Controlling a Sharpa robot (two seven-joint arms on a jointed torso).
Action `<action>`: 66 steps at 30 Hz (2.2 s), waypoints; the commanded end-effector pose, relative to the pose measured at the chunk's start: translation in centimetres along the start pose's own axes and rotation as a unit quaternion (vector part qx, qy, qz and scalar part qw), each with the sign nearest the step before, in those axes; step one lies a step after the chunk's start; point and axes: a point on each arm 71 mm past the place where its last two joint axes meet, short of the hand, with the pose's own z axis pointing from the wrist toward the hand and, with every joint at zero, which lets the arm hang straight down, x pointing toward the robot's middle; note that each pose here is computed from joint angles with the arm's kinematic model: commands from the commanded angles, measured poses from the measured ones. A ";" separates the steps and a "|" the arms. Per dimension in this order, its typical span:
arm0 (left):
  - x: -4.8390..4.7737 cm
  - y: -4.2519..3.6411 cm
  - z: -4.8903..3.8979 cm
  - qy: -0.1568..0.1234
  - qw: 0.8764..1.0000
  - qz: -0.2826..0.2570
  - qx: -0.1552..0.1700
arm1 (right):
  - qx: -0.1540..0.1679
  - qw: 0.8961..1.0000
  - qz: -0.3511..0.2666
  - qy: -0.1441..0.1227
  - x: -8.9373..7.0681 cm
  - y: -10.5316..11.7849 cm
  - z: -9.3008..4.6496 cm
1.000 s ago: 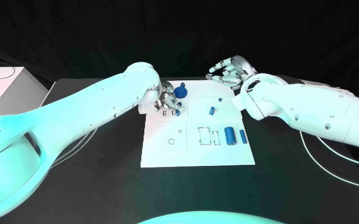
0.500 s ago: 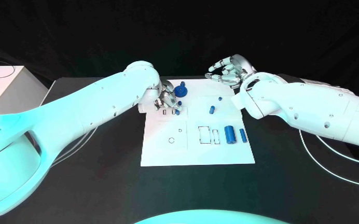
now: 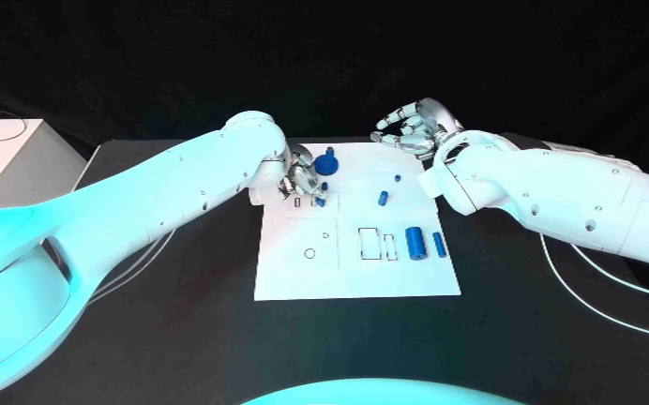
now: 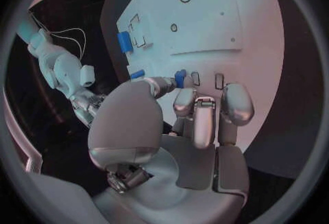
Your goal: Assemble the parts on the task board
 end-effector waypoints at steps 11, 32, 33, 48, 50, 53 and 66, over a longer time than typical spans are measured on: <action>-0.24 0.03 -0.82 -0.024 0.997 -0.068 0.033 | -0.004 1.000 -0.004 0.003 -0.1 -0.1 -0.1; -0.43 1.49 -1.59 -0.080 0.996 -0.034 0.016 | 0.000 1.000 -0.004 -0.001 -0.5 -0.6 -0.2; -0.38 1.54 -1.56 -0.081 0.996 -0.033 0.015 | 0.000 1.000 -0.004 -0.001 -0.5 -0.6 -0.2; 0.56 1.64 -0.86 -0.077 0.997 -0.026 0.009 | 0.000 1.000 -0.004 0.000 -0.5 -0.6 -0.3; 0.68 1.60 -0.78 -0.076 0.997 -0.025 0.009 | 0.000 1.000 -0.004 0.000 -0.5 -0.6 -0.3; 0.80 1.57 -0.68 -0.074 0.997 -0.025 0.009 | 0.000 1.000 -0.004 0.000 -0.5 -0.6 -0.3; 1.06 1.68 -0.55 -0.061 0.998 -0.018 0.006 | 0.001 1.000 -0.004 0.000 -0.5 -0.6 -0.3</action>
